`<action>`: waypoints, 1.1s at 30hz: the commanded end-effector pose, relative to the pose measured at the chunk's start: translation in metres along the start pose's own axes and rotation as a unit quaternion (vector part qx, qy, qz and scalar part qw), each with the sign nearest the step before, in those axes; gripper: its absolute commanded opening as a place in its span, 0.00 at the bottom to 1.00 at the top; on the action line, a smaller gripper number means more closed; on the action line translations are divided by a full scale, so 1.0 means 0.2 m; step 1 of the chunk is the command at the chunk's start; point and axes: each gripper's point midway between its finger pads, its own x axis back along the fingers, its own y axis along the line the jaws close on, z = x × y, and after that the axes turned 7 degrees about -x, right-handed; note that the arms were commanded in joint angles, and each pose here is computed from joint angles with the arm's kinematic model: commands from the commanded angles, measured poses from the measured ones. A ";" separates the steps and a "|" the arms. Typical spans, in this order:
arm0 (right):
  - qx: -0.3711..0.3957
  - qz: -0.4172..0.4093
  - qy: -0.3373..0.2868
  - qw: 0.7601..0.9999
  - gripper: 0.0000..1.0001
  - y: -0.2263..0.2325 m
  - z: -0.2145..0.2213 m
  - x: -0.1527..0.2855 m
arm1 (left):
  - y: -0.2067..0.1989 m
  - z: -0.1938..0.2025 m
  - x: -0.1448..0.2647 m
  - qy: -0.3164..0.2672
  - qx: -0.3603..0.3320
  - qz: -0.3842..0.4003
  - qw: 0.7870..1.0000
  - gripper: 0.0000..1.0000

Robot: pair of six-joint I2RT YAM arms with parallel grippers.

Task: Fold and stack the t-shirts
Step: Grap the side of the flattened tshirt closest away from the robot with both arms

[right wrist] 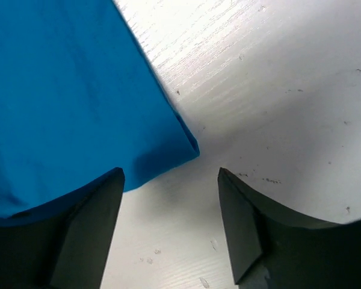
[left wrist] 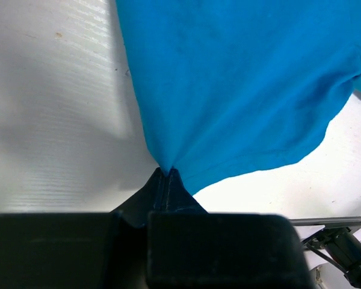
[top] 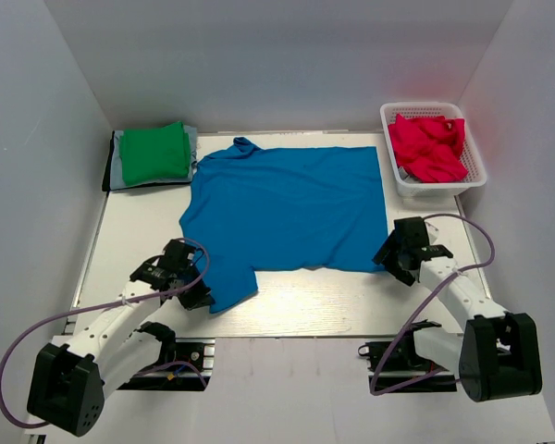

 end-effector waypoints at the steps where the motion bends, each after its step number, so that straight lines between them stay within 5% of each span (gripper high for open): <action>1: -0.024 0.004 -0.006 1.000 0.68 0.02 -0.02 -0.06 | -0.02 -0.02 0.04 0.000 -0.003 -0.003 1.000 0.00; 5: -0.022 0.012 0.013 1.000 0.65 0.01 0.03 -0.11 | -0.04 -0.02 0.05 0.000 -0.003 0.003 1.000 0.00; 7: -0.022 0.012 0.026 0.999 0.32 0.01 0.05 -0.12 | -0.04 -0.01 0.06 0.007 -0.002 0.003 1.000 0.00; 12: -0.028 0.041 0.011 0.999 0.00 -0.07 0.04 -0.09 | -0.06 0.05 0.10 0.033 -0.006 0.018 0.999 0.00; 23: -0.012 0.026 -0.023 0.999 0.00 -0.11 -0.02 0.18 | -0.06 0.23 0.20 0.102 -0.038 0.061 0.992 0.00; 27: 0.001 -0.016 -0.018 1.000 0.00 -0.02 -0.03 0.17 | -0.19 0.17 0.20 0.086 -0.051 0.121 0.988 0.00; 31: 0.003 -0.057 0.002 0.998 0.00 0.09 -0.02 0.13 | -0.50 0.00 0.29 0.009 -0.108 0.268 0.957 0.00; 33: 0.012 -0.071 0.001 0.997 0.00 0.15 -0.05 0.13 | -0.56 -0.07 0.32 -0.013 -0.114 0.277 0.954 0.00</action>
